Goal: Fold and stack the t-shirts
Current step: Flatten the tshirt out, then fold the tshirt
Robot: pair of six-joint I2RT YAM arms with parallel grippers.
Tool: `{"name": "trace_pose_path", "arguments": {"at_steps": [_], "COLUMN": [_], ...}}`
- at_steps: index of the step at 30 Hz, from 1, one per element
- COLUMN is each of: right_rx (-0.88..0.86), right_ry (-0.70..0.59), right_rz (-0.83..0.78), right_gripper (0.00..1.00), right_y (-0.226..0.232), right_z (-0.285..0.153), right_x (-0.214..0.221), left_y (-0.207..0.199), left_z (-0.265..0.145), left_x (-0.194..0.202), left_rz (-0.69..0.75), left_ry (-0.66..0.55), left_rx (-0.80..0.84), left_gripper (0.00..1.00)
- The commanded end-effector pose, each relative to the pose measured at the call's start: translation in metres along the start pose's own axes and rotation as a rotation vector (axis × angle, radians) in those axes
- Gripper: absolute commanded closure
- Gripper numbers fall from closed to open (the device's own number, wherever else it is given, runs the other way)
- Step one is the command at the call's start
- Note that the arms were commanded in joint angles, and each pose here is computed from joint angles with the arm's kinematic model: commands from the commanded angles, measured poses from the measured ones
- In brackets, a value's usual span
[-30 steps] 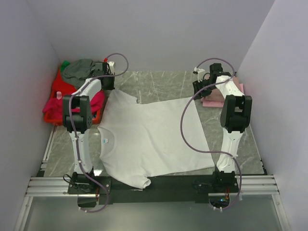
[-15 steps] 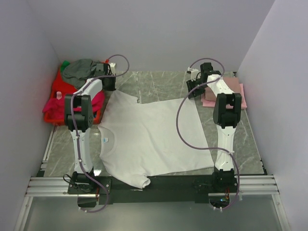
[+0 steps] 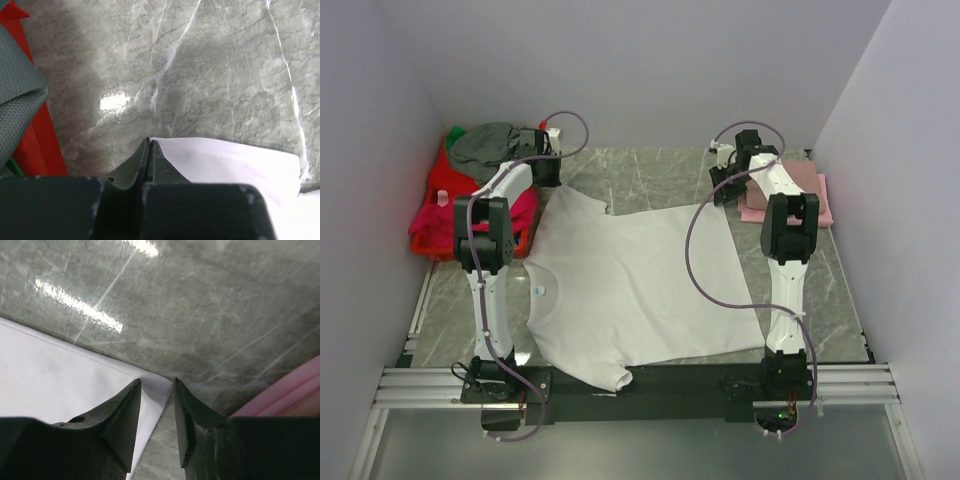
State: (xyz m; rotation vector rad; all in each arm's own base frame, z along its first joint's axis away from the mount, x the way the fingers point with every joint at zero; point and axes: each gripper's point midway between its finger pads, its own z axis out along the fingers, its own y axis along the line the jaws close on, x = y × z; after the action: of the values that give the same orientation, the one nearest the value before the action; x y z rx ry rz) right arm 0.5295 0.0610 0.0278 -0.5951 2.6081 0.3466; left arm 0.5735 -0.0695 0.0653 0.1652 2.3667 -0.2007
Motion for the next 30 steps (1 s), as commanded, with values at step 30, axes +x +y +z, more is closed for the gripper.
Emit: {"name": "trace_pose_path", "arguments": {"at_steps": [30], "right_rx": [-0.042], "right_ry": [-0.223], "right_rz": [-0.063], "right_gripper": [1.0], "right_y": [0.024], "right_z": [-0.088], "right_x": [-0.039], "left_y": [-0.028], "left_z": [-0.085], "left_x": [-0.046], "left_rz": [0.032], "left_ry": [-0.201], "left_rx": [0.091], "left_gripper": [1.0]}}
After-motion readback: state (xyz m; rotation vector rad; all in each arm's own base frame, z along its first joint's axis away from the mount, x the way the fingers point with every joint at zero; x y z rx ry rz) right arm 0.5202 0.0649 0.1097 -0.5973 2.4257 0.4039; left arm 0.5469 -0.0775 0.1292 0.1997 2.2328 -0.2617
